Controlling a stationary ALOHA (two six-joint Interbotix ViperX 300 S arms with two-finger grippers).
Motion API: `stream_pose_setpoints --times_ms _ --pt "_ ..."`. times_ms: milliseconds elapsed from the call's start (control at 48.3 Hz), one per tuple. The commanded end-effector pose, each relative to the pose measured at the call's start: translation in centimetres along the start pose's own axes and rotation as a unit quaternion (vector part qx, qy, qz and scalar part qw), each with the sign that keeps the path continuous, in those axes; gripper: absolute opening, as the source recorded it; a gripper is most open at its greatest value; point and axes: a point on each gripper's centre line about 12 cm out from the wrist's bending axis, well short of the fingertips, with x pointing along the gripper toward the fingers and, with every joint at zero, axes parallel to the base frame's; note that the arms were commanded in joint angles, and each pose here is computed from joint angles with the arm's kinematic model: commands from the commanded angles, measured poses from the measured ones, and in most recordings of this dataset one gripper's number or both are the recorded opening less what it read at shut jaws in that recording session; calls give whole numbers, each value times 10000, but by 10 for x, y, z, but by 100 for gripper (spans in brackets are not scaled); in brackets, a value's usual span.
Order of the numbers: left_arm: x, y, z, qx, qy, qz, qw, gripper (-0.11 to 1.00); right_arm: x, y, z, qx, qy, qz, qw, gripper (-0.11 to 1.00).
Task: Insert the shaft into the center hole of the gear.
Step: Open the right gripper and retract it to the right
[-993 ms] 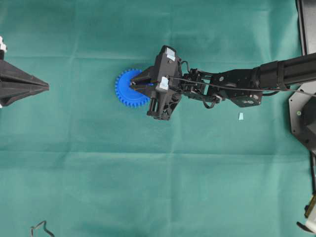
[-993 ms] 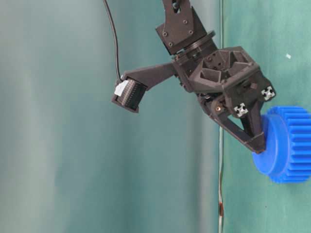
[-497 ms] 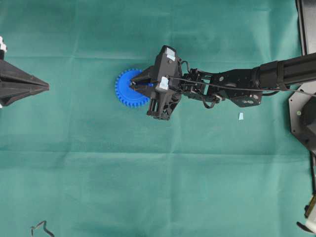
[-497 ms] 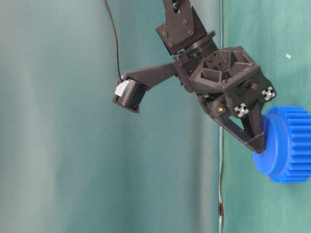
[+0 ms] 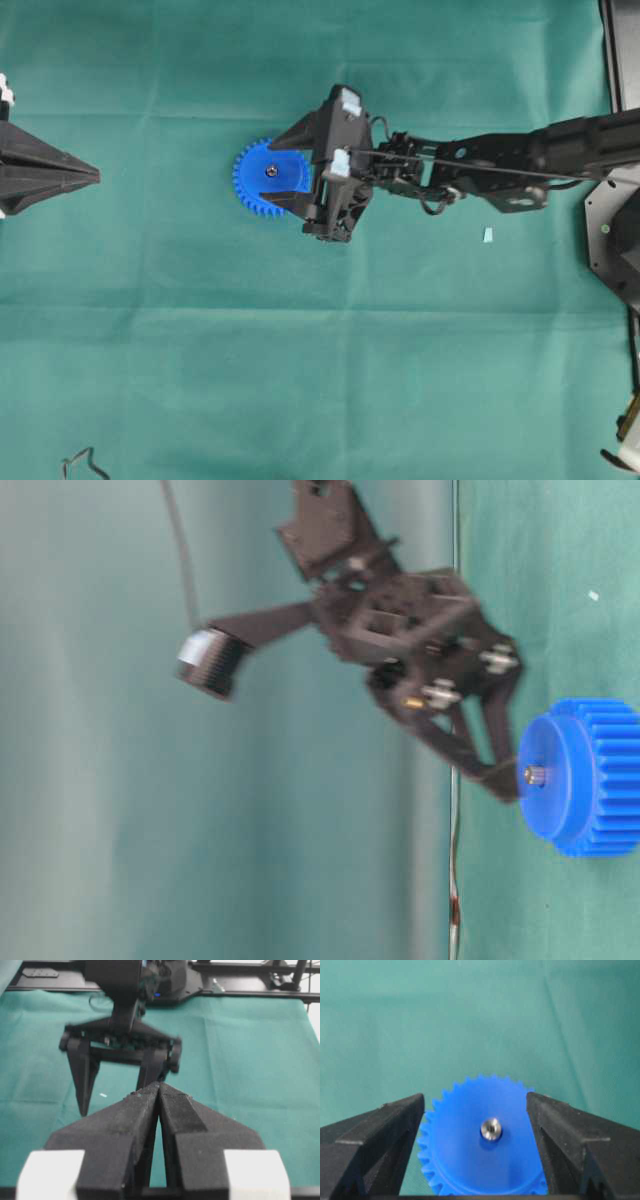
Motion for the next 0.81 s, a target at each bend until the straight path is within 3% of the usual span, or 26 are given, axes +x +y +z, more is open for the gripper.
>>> stream_pose_setpoints --times_ms 0,352,786 --pt "2 0 9 8 -107 -11 9999 0 -20 5 32 -24 -398 96 9992 87" --pt "2 0 9 8 -84 -11 10000 0 -98 12 86 -267 -1005 321 9941 87" --pt "1 0 10 8 -123 -11 9999 0 -175 3 77 -288 -1531 393 9870 87"
